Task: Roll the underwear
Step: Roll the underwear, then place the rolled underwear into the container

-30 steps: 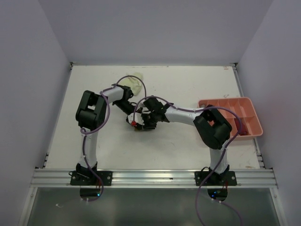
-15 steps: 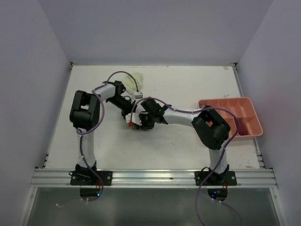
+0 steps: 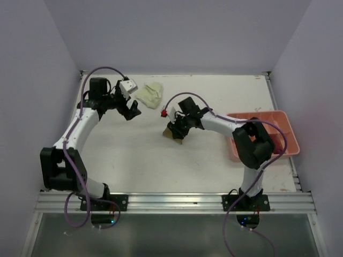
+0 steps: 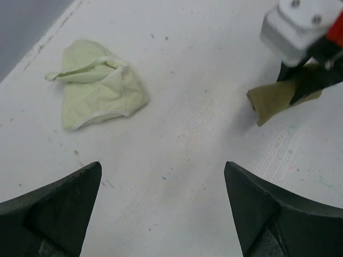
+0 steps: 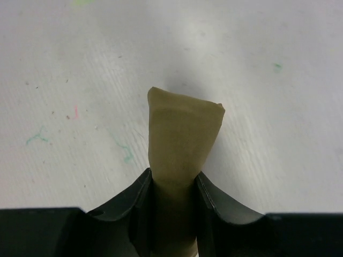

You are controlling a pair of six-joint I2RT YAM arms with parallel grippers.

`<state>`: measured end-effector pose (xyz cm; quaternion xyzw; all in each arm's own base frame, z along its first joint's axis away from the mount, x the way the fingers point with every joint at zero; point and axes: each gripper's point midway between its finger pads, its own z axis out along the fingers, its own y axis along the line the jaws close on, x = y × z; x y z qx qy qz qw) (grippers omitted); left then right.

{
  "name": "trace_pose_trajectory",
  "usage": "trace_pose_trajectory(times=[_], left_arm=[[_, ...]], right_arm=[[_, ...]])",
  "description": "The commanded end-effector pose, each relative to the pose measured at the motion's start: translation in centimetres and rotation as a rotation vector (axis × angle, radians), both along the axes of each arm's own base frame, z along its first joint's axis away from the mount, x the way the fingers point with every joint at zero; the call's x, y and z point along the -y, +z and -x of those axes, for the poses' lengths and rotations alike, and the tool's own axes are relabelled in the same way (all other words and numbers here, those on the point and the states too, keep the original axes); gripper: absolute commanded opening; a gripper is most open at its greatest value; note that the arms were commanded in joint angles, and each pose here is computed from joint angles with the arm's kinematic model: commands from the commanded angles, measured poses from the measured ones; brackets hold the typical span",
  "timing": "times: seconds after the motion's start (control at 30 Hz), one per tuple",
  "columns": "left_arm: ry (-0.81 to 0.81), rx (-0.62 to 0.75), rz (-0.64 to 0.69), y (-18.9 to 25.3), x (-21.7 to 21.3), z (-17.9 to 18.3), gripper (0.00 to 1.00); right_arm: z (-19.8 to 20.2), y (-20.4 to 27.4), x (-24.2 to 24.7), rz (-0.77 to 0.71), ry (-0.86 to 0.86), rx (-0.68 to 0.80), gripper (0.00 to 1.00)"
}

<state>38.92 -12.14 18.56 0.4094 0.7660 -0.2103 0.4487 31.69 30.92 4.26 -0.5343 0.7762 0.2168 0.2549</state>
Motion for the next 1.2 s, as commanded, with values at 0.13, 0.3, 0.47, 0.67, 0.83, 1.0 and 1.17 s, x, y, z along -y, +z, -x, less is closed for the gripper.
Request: trace_pose_trajectory(times=[0.13, 0.3, 0.47, 0.67, 0.83, 1.0, 1.17], left_arm=[[0.175, 0.099, 0.078, 2.7, -0.8, 0.9, 1.0], [0.145, 0.109, 0.108, 3.6, 0.0, 2.2, 1.0], [0.175, 0.093, 0.057, 3.2, 1.7, 1.9, 1.0], [0.198, 0.081, 0.026, 2.8, 3.3, 1.8, 1.0], [0.23, 0.089, 0.01, 3.0, 2.9, 1.3, 1.0], [0.249, 0.086, -0.012, 2.7, 2.4, 1.2, 1.0], [0.256, 0.089, -0.029, 2.3, 2.1, 1.2, 1.0]], right_arm=[[-3.3, 13.2, 8.0, -0.274, -0.361, 0.034, 0.0], [-4.8, 17.1, 17.6, -0.21, -0.557, 0.173, 0.0], [-4.6, 18.7, 27.7, -0.006, -0.709, 0.324, 0.0], [-5.4, 17.0, 36.8, 0.327, -0.897, 0.399, 0.0], [-5.8, 14.0, 37.8, 0.382, -0.931, 0.372, 0.0], [-6.3, 9.8, 38.6, 0.438, -0.948, 0.34, 0.0], [-6.2, 6.1, 38.6, 0.467, -0.942, 0.328, 0.0]])
